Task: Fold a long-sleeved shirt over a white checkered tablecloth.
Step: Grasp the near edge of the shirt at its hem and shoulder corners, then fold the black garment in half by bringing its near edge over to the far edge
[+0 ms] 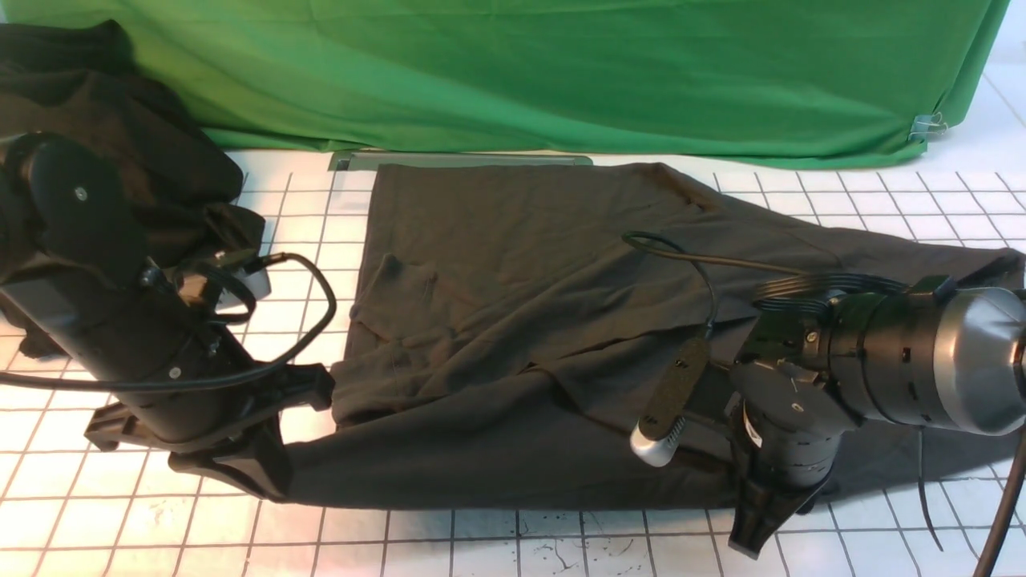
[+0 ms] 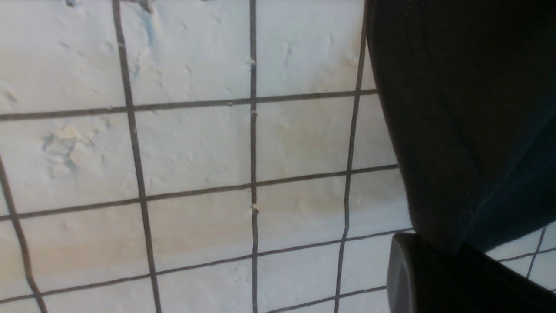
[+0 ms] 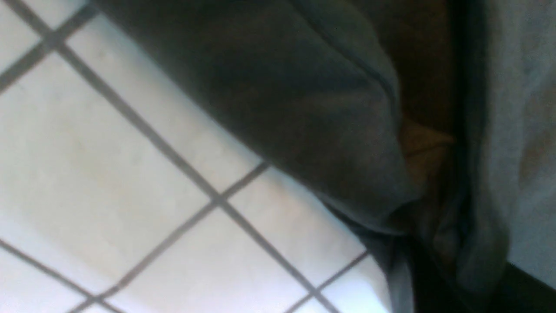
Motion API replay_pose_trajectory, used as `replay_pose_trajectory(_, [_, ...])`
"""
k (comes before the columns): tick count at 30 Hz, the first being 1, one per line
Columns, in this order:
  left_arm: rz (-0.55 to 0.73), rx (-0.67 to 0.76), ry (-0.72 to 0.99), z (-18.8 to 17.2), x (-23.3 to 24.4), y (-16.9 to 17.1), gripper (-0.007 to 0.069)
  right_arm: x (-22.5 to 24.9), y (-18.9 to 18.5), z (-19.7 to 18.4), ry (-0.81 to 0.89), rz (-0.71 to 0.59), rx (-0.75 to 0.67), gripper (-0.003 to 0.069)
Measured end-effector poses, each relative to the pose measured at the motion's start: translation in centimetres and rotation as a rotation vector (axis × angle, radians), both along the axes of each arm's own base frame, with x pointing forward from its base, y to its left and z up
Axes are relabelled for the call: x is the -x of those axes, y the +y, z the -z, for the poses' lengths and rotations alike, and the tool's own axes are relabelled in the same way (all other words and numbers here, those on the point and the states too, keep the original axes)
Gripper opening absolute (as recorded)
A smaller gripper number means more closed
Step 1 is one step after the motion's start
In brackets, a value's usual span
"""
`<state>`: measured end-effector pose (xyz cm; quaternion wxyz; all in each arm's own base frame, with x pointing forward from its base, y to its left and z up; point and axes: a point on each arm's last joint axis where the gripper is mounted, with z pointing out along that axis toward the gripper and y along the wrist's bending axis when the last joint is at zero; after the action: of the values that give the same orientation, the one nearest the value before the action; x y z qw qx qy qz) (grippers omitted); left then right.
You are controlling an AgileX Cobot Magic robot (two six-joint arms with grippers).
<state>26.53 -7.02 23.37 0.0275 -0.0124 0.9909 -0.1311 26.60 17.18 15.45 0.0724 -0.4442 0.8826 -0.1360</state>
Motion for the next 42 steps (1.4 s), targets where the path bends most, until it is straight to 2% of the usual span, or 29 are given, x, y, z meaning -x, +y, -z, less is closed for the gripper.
replay_pose_trajectory(3, [0.013, 0.007, 0.006, -0.6, 0.0, -0.1, 0.0016, 0.2, -0.2, -0.5, 0.006, 0.013, 0.005, 0.0034])
replay_pose_trajectory(9, [0.063, 0.011, 0.061, -1.7, 1.0, 0.0, 0.0016, 2.6, -1.2, -4.3, 0.040, 0.094, -0.060, 0.0032])
replay_pose_trajectory(17, [0.074, 0.032, 0.098, -1.2, 4.4, 0.3, 0.0016, 7.6, -2.4, -4.6, 0.109, 0.123, -0.066, 0.0032])
replay_pose_trajectory(22, [0.075, 0.044, 0.069, -1.8, 7.2, 0.8, 0.0016, 9.9, -2.7, -7.2, 0.063, 0.134, -0.117, 0.0032])
replay_pose_trajectory(26, [0.071, 0.069, 0.017, -3.0, 7.6, 0.7, 0.0016, 10.2, -3.2, -8.5, 0.019, 0.146, -0.164, 0.0032])
replay_pose_trajectory(33, [0.007, 0.119, -0.211, -7.0, 4.0, 0.0, 0.0016, 6.8, -4.6, -10.5, -0.062, 0.226, -0.229, 0.0032])
replay_pose_trajectory(38, [-0.029, 0.146, -0.276, -7.5, 0.0, -0.7, 0.0016, 3.6, -5.1, -11.2, -0.105, 0.243, -0.244, 0.0032])
replay_pose_trajectory(42, [-0.040, 0.151, -0.309, -7.4, -5.3, -1.7, 0.0016, -0.6, -5.5, -11.7, -0.137, 0.276, -0.245, 0.0032])
